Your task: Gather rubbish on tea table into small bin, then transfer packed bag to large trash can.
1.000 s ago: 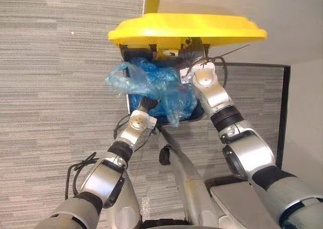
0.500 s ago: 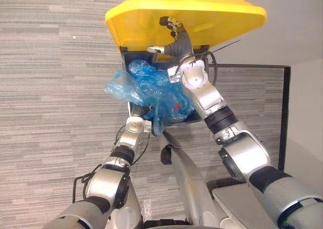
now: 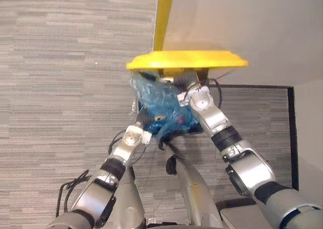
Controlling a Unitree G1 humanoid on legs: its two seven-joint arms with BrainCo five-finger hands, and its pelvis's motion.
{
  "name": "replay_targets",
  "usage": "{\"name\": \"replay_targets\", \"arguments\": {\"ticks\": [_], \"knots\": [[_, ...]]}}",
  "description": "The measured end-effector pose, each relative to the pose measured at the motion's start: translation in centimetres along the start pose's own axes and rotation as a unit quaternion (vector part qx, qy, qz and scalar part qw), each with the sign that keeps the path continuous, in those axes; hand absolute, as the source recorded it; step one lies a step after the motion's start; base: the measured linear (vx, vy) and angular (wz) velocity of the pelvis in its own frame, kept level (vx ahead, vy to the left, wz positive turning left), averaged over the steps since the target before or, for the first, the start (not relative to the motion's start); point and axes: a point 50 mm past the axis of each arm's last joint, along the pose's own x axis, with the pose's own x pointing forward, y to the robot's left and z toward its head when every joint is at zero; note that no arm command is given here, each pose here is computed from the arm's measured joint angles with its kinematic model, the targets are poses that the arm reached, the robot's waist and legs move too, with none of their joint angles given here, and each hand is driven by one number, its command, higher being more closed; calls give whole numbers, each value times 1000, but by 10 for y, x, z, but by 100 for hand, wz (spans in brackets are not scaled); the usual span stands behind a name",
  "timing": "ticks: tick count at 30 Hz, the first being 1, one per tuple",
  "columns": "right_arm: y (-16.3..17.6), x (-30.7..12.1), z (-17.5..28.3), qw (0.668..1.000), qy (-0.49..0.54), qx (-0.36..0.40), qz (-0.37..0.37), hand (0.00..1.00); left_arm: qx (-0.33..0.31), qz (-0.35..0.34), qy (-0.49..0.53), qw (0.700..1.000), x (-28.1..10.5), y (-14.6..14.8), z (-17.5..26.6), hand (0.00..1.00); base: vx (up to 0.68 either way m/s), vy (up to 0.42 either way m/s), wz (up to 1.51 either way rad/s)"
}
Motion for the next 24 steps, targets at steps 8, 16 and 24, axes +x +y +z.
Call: {"name": "replay_targets", "arguments": {"ticks": [8, 16, 24], "knots": [[-9, -13, -32, 999, 45, 5, -15, 0, -24, 88, 134, 987, -45, 42, -82, 0, -67, -32, 2], [-9, -47, -69, 996, 86, 29, -16, 0, -104, 165, 238, 952, -107, 51, -145, 0, -82, -44, 1], [31, -146, -154, 969, 240, 63, 9, 0, -158, 133, 316, 926, -133, 9, -176, 0, -148, -32, -13]]}}
